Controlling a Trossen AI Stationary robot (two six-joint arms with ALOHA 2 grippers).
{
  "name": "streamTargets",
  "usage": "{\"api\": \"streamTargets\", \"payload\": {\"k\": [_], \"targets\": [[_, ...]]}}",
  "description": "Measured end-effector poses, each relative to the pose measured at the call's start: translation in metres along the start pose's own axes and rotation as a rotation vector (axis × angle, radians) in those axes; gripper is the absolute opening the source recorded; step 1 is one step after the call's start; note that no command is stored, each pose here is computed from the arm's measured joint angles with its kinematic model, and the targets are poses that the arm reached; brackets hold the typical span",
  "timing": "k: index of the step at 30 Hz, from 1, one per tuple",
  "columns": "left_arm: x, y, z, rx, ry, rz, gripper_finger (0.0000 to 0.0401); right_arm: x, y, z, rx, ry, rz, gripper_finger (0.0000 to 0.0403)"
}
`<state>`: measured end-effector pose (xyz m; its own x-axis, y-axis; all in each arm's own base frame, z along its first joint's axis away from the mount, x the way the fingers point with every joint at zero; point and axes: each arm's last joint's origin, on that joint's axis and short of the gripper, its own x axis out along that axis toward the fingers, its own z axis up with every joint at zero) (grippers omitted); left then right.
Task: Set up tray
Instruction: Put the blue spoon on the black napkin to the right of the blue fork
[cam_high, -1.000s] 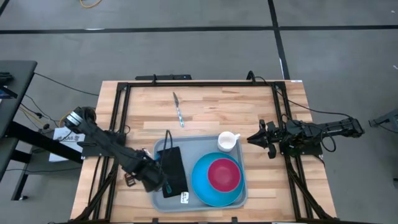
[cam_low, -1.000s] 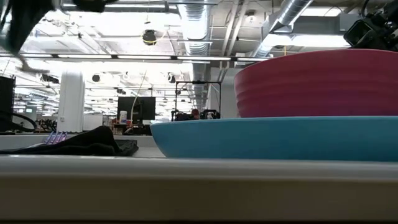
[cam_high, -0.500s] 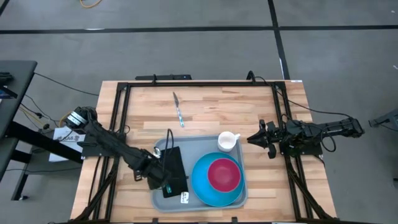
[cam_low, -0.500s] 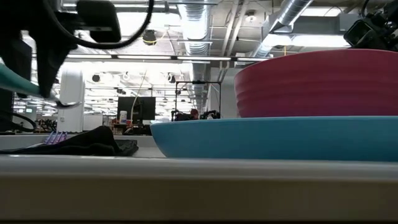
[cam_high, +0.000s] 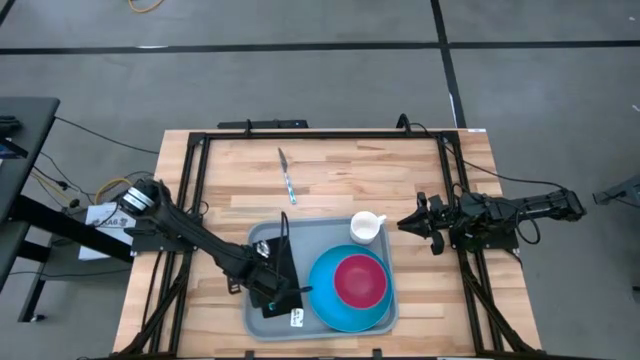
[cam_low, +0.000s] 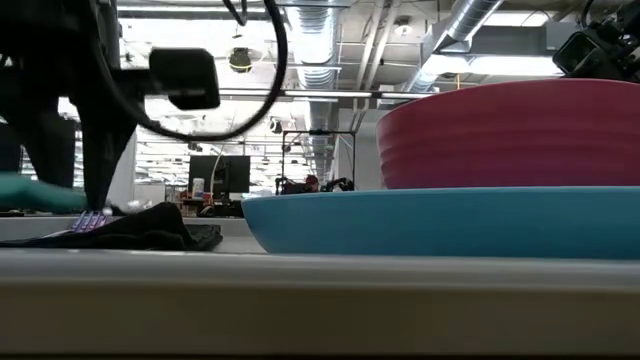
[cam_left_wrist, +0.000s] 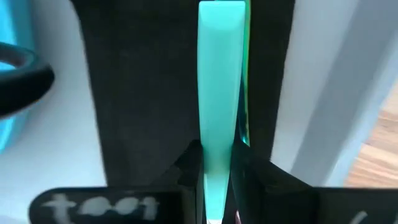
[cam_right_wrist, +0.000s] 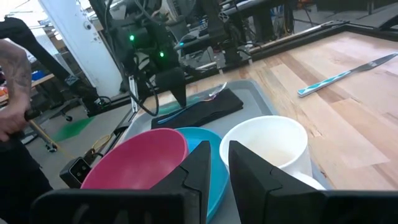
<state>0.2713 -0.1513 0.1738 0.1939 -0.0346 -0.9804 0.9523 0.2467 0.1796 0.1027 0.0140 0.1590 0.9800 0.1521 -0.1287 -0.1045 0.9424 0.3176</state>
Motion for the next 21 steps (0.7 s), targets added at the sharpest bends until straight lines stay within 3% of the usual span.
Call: {"api": "streamTargets", "payload": {"k": [11,21], "targets": [[0.013,0.01,0.007,-0.022,-0.04,0.062,0.0037,0.0,0.0,0.0,0.0,0.001,-0.001,0.0051],[0.013,0.01,0.006,-0.025,-0.051,0.049,0.0037,0.0,0.0,0.0,0.0,0.001,-0.001,0.0051]]}}
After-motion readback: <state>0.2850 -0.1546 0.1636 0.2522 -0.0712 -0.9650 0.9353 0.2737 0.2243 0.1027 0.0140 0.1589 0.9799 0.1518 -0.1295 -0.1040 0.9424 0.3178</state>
